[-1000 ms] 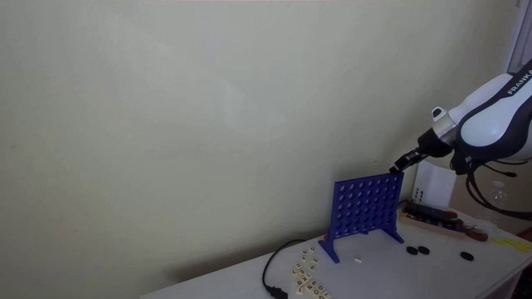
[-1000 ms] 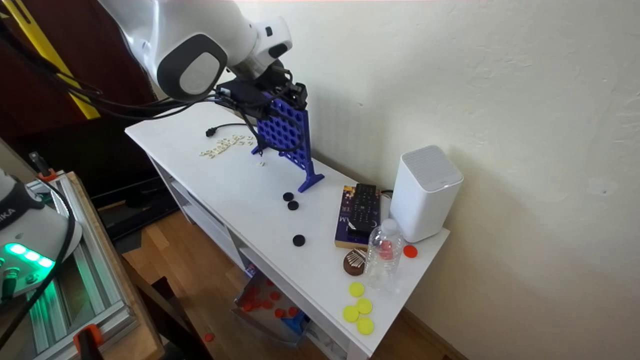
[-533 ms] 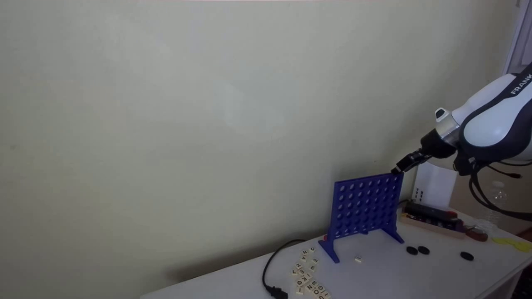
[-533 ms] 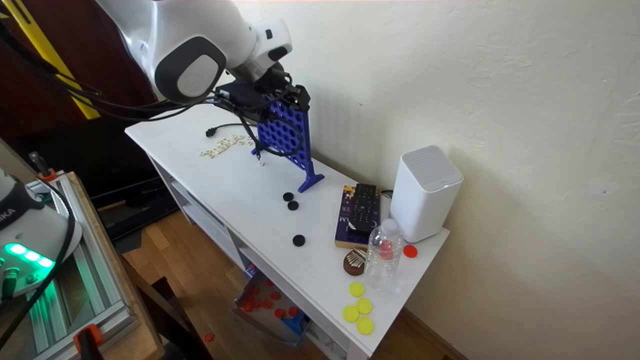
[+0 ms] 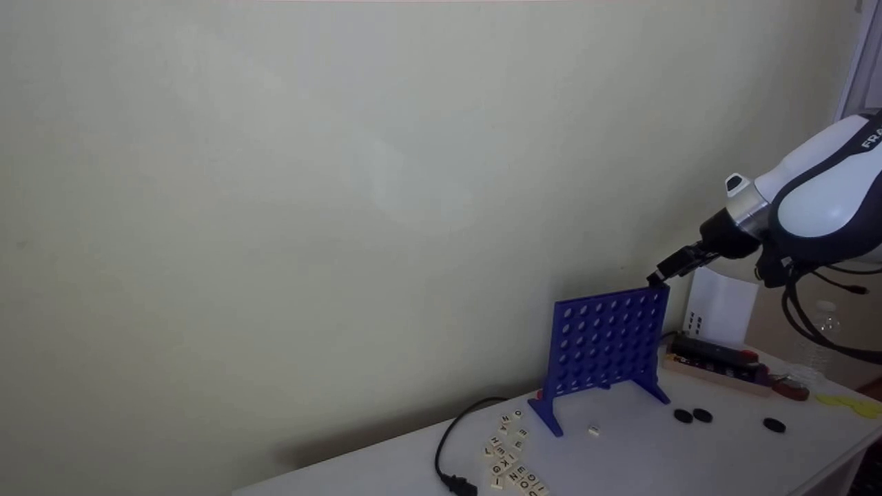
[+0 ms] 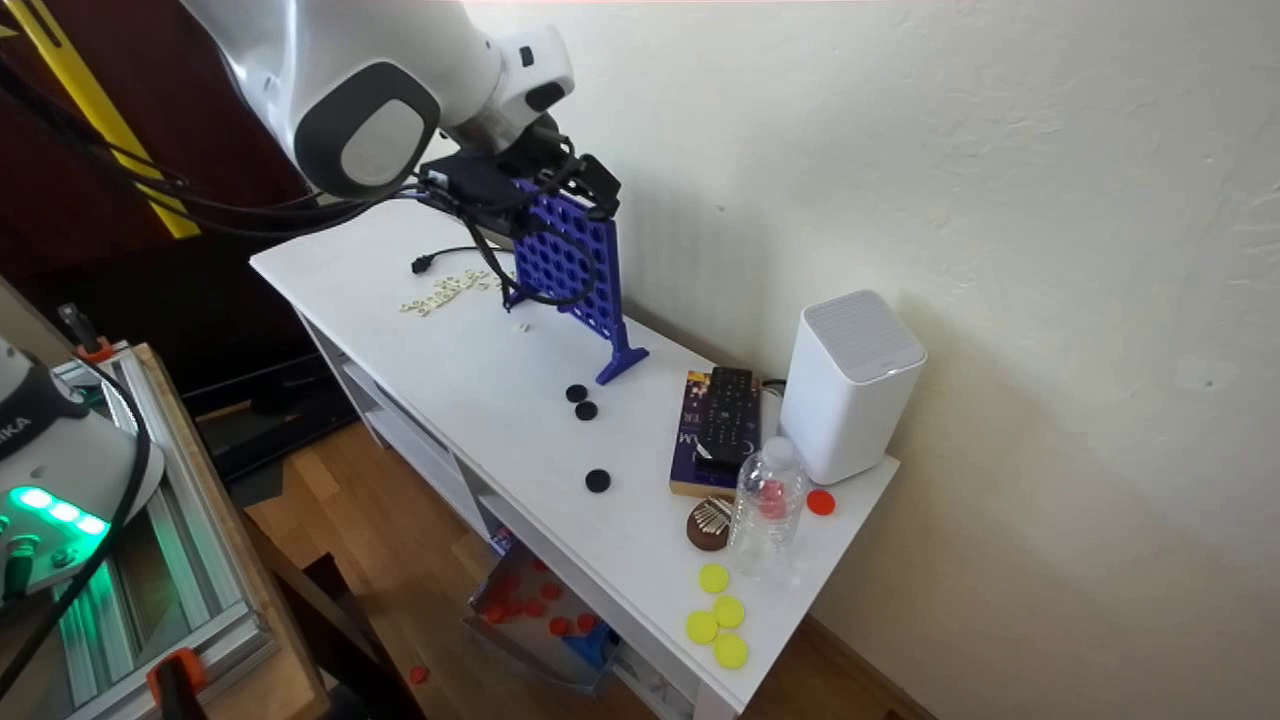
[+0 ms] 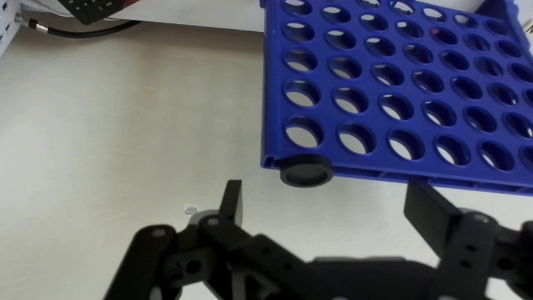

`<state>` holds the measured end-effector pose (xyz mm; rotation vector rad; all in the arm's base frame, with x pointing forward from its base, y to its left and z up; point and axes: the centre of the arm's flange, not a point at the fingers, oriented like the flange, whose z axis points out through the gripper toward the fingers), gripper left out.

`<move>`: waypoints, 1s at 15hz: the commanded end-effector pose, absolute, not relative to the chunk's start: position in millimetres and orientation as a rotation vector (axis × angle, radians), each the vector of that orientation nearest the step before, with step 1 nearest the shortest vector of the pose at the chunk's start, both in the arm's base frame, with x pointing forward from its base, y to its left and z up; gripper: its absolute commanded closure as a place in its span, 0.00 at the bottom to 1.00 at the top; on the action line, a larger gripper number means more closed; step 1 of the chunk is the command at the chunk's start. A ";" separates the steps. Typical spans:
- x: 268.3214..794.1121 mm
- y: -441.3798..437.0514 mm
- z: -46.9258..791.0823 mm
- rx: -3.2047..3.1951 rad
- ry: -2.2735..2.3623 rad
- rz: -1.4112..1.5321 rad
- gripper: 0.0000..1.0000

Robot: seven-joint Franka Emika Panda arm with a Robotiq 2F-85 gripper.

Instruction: Put one black chip on top of the blue gameboard.

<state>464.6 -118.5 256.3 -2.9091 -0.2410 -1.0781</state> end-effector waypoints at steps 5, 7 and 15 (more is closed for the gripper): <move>405.1 -125.3 303.4 -2.973 -0.148 -0.889 0.00; 395.8 -127.0 301.1 -2.983 -0.075 -0.853 0.00; 354.6 -135.7 326.9 -2.954 0.020 -0.918 0.00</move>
